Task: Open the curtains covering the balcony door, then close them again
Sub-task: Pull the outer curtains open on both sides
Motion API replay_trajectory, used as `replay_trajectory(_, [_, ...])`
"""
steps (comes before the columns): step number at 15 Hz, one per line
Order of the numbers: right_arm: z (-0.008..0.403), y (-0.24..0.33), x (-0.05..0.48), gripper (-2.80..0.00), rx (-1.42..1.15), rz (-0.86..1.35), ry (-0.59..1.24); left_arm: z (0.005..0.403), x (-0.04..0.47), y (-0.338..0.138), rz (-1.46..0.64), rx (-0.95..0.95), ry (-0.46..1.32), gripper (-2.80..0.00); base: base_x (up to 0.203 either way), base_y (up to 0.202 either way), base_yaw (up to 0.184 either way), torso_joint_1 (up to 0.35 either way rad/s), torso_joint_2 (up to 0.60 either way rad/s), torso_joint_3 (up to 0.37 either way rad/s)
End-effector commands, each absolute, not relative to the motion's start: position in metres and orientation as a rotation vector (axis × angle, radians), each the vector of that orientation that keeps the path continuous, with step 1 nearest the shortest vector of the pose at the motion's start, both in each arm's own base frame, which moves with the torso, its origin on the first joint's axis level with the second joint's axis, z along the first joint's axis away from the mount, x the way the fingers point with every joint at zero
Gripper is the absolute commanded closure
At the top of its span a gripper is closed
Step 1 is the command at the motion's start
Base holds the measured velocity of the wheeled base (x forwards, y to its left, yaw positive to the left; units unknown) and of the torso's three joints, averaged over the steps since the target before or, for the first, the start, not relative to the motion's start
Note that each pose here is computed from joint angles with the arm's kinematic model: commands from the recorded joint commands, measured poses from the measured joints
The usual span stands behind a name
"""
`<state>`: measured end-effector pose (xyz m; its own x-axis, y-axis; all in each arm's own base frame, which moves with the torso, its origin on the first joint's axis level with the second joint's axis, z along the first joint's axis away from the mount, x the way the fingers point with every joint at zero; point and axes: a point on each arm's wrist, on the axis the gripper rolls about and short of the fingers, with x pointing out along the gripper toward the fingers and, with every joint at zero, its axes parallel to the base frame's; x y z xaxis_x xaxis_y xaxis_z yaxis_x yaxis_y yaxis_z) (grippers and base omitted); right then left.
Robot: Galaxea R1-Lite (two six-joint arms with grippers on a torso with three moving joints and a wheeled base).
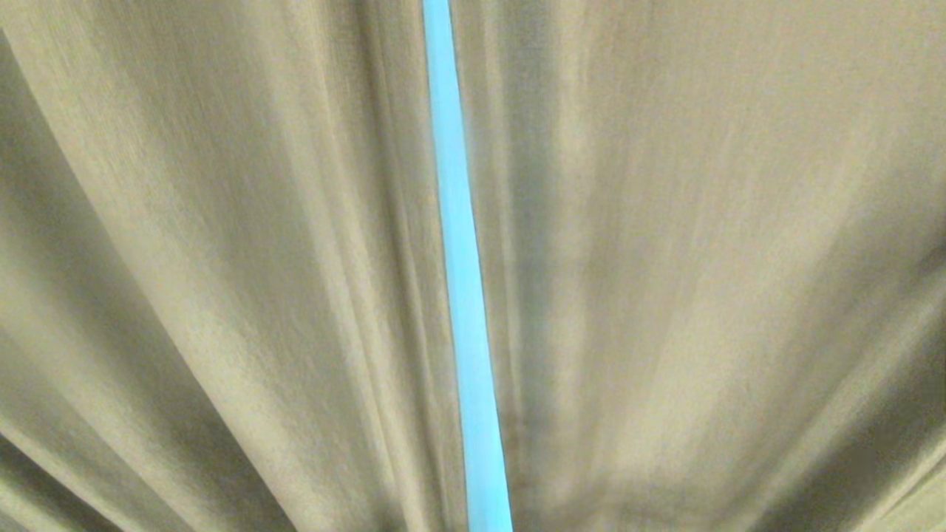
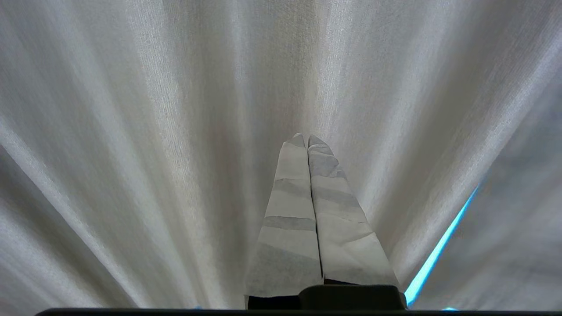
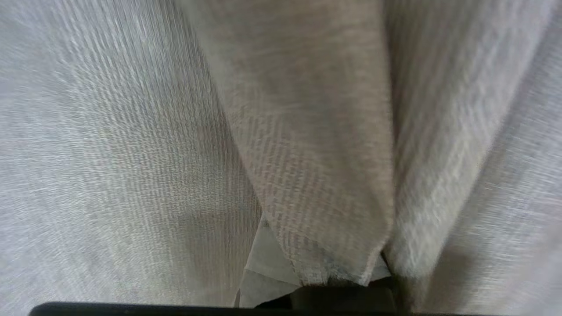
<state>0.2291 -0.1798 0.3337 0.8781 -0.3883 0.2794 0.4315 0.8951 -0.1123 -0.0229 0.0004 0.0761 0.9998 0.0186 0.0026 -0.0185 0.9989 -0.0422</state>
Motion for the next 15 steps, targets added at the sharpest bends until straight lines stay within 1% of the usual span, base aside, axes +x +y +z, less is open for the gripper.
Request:
replay_trajectory(1, [0.327, -0.194, 0.228, 0.00, -0.165, -0.469, -0.234, 0.076, -0.023, 0.000, 0.018, -0.043, -0.003, 0.00, 0.000, 0.000, 0.000, 0.000, 0.00, 0.000])
replay_trajectory(10, [0.319, -0.230, 0.209, 0.00, -0.150, -0.591, -0.213, 0.076, -0.023, 0.000, 0.019, -0.043, -0.003, 0.00, 0.000, 0.000, 0.000, 0.000, 0.00, 0.000])
replay_trajectory(15, [0.319, -0.235, 0.204, 0.00, -0.157, -0.612, -0.219, 0.076, -0.023, 0.000, 0.020, -0.043, -0.003, 0.00, 0.000, 0.000, 0.000, 0.000, 0.00, 0.000])
